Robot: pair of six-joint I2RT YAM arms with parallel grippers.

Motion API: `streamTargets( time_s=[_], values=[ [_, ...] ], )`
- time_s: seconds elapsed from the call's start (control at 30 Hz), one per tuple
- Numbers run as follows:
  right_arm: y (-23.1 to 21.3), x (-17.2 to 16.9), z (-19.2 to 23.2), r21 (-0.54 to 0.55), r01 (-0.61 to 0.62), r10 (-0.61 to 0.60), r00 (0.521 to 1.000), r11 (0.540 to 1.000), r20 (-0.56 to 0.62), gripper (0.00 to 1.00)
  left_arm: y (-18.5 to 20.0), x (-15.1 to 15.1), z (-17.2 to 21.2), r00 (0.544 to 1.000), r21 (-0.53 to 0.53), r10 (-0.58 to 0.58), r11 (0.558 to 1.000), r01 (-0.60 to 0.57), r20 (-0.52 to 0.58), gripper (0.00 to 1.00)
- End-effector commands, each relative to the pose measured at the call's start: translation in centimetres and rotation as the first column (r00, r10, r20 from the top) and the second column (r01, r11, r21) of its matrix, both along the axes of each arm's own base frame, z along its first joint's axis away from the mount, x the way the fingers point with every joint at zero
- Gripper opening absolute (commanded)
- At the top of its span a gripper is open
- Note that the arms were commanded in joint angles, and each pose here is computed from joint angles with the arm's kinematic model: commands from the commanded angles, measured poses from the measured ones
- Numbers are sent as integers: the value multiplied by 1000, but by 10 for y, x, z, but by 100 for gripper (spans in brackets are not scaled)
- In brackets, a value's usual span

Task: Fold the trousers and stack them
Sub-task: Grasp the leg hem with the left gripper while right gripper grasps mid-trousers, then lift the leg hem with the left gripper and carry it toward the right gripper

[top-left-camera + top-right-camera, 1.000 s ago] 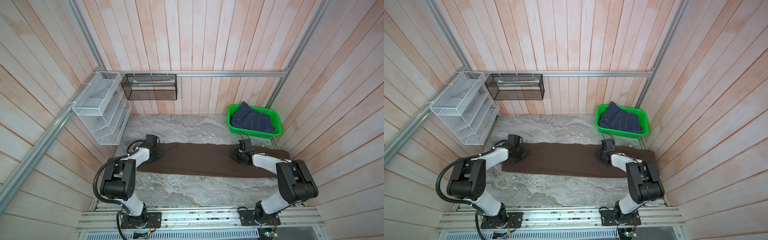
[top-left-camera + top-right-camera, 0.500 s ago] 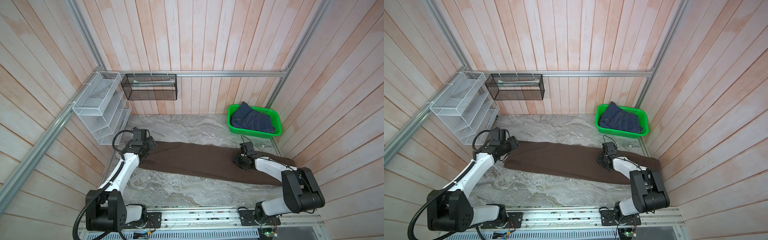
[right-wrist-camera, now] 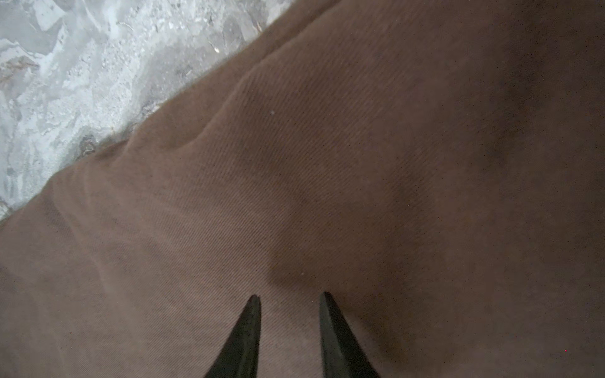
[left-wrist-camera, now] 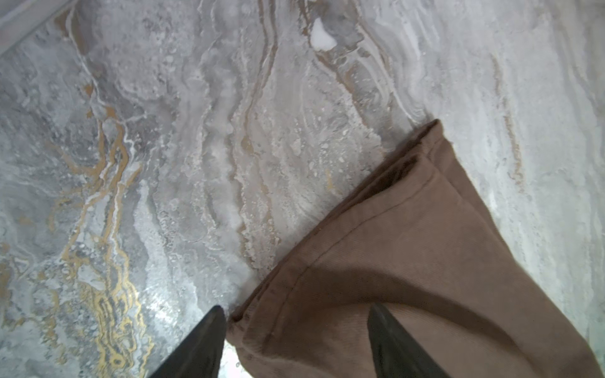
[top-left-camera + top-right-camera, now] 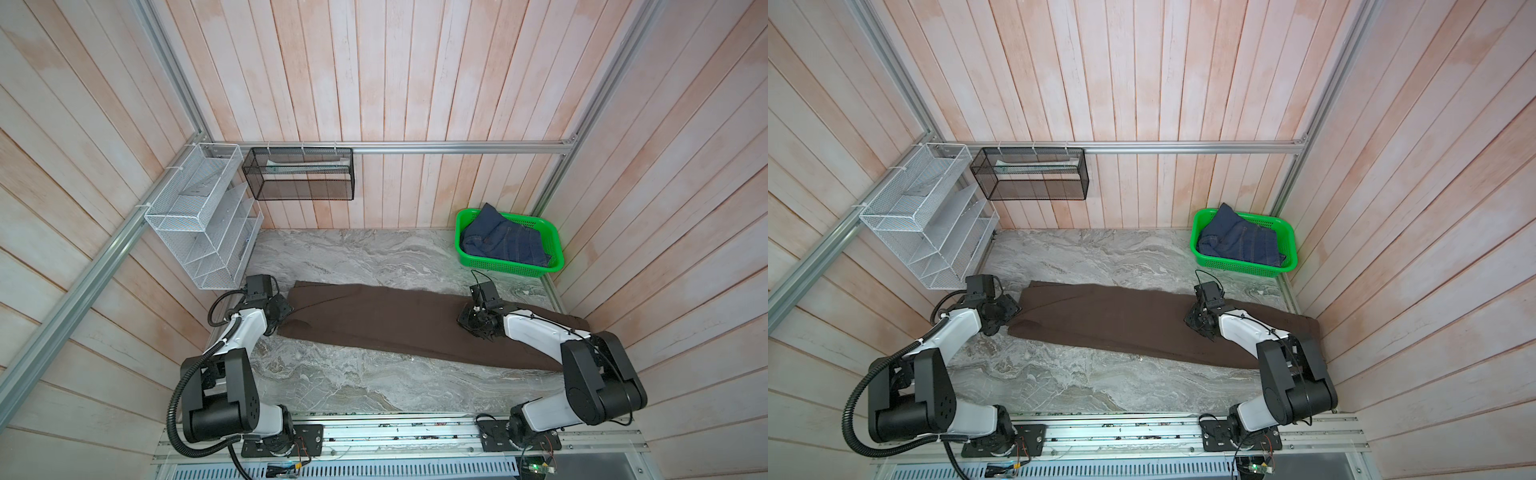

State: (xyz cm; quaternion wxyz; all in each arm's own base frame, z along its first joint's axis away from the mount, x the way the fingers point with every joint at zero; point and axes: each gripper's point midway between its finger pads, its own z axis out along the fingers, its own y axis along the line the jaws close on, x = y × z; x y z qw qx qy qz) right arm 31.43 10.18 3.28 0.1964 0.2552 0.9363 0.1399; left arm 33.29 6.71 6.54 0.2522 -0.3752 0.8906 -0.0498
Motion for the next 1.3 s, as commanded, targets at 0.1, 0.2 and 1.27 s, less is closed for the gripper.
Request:
streamTargets(
  time_s=[0.1,0.2,1.27],
  values=[
    [1,-4,-6,-12,-7,7,999,1000,-35,31,-17,3,-18,1000,-125,-6,992,6,0,68],
    [-1,-5,-6,-19,-5,4,1000,1000,-31,32,-20,-1,-25,1000,-145,-3,990,1,-9,66],
    [-13,-1,11,-56,8,-7,1000,998,17,31,-392,-69,46,244,-4,-960,246,969,134,6]
  ],
)
